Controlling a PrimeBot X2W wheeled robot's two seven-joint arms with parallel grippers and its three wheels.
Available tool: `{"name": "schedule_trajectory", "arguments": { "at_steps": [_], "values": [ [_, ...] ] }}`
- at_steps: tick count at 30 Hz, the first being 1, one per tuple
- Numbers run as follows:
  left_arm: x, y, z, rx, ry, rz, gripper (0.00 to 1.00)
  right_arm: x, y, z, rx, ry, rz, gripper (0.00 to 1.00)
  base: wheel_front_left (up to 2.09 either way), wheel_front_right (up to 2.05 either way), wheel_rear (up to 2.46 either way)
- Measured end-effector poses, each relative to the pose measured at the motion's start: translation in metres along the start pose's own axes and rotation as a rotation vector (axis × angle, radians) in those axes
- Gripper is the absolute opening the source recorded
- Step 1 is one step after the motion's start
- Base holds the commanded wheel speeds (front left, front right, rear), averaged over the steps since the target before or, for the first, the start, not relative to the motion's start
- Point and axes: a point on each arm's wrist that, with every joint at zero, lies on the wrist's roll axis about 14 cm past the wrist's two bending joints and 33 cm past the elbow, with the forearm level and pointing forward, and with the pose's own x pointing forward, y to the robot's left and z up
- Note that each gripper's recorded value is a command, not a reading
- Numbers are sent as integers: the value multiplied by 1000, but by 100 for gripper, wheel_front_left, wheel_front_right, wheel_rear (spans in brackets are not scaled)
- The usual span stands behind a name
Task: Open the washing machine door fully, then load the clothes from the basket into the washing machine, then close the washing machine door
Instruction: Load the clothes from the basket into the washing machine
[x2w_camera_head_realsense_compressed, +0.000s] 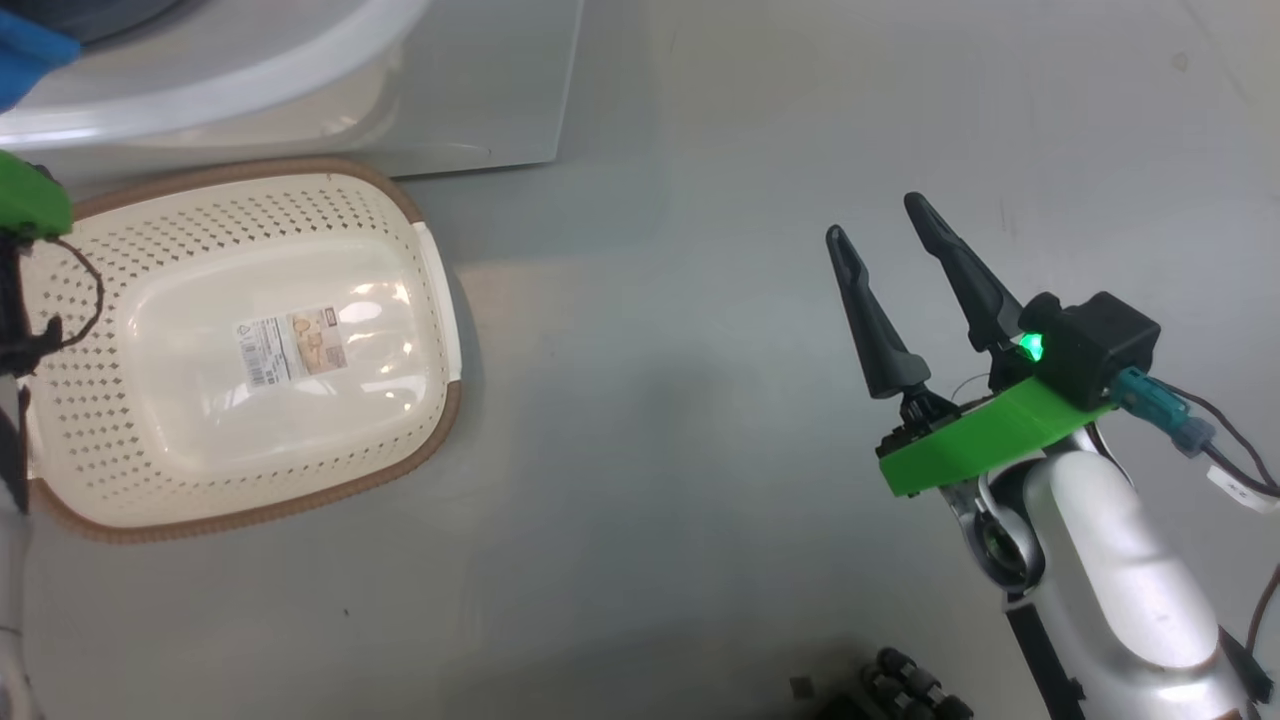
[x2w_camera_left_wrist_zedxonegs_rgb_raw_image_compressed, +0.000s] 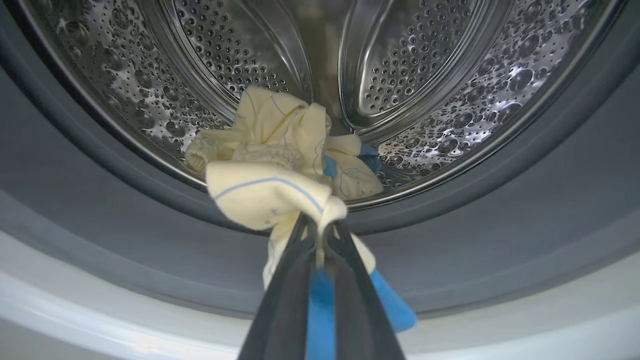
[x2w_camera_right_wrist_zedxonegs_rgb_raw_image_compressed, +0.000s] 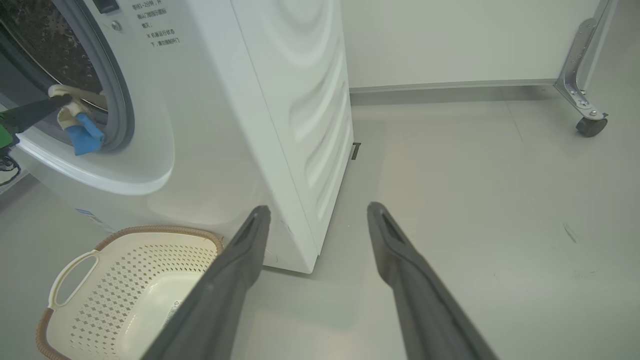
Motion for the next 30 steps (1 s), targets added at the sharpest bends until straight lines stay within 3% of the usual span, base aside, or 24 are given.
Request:
{"name": "schedule_trajectory", "arguments": {
  "at_steps": [5,14,18,22,30],
  "values": [
    [16,12,6,47,-5,-7,0,1,-1,-8,14,19,-1,100,0,0,0],
    [85,19,57,185,-28,-52,0,13,-12,-30,30,56,-19,100,0,0,0],
    [107,14,57,198,1,-73,0,19,-15,-41,45,74,-22,100,0,0,0],
    [122,13,53,137,29,-74,0,22,-15,-49,55,90,-17,100,0,0,0],
    [152,15,53,209,10,-79,0,23,-23,-64,45,124,-30,100,0,0,0]
  ]
}}
